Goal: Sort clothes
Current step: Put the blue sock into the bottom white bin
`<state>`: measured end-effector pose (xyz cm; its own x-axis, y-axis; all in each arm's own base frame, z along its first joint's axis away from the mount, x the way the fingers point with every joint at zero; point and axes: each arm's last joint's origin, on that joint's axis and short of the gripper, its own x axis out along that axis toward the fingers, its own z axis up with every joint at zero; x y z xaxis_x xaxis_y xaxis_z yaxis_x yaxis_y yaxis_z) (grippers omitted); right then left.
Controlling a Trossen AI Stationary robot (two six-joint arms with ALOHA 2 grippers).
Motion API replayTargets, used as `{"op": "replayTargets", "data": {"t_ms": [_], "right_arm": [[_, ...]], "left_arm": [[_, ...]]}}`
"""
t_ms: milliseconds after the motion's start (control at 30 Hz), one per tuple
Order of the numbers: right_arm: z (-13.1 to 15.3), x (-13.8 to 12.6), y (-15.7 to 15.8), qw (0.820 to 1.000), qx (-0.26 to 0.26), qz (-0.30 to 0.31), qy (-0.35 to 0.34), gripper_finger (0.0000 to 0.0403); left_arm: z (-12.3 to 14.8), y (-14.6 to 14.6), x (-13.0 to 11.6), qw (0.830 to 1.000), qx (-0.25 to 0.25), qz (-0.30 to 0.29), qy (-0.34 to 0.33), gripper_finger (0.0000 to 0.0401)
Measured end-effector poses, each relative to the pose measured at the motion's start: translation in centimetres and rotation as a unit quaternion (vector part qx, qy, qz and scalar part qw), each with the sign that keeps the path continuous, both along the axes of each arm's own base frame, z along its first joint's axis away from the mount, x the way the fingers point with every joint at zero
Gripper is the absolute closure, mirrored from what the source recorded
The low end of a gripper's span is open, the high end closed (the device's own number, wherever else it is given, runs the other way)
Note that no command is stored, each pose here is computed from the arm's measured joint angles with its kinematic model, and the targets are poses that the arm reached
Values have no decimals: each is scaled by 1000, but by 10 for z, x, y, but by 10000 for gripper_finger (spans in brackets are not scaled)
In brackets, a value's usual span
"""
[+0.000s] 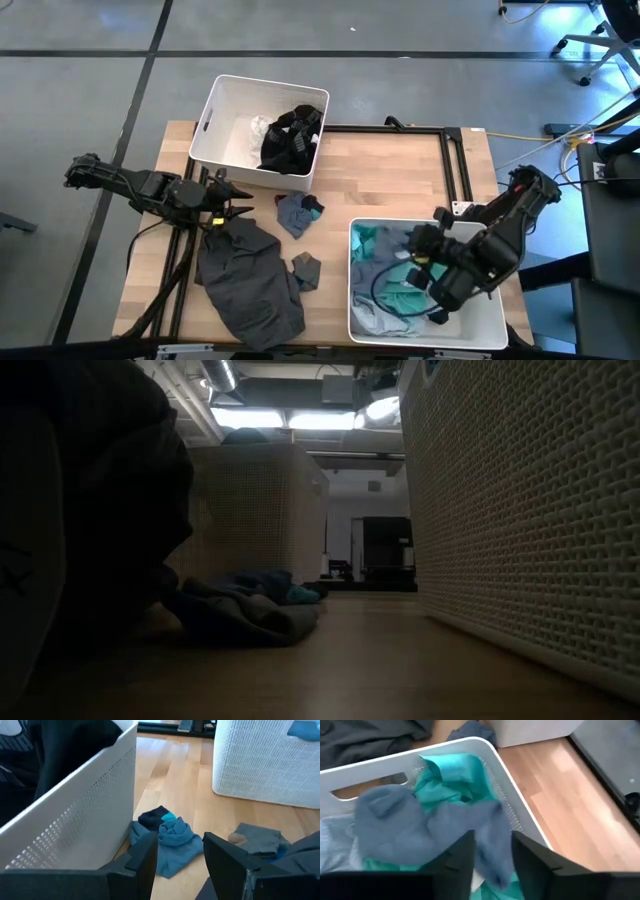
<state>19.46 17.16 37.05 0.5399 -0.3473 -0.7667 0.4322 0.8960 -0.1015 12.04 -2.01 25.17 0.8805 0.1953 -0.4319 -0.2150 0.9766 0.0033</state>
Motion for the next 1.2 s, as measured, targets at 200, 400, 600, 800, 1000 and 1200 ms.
{"op": "replayTargets", "data": {"t_ms": [200, 400, 600, 800, 1000, 1200], "right_arm": [[14, 23, -13, 999, 21, 15, -25, 190], [19, 59, -34, 996, -35, 22, -78, 155], [12, 102, -63, 993, -81, 7, -90, 153], [-6, 145, -92, 992, -81, -17, -92, 152], [-38, 182, -117, 998, -27, 4, -56, 152], [-76, 212, -134, 999, 29, 28, -19, 152]], "left_arm": [[0, 0, 0, 1000, 5, -3, -1, 254], [0, 0, 0, 1000, 4, -3, -1, 254], [0, 0, 0, 1000, 4, -3, -1, 254], [0, 0, 0, 1000, 4, -2, -1, 254], [0, 0, 0, 1000, 5, -3, 0, 254], [0, 0, 0, 1000, 5, -3, 0, 254]]}}
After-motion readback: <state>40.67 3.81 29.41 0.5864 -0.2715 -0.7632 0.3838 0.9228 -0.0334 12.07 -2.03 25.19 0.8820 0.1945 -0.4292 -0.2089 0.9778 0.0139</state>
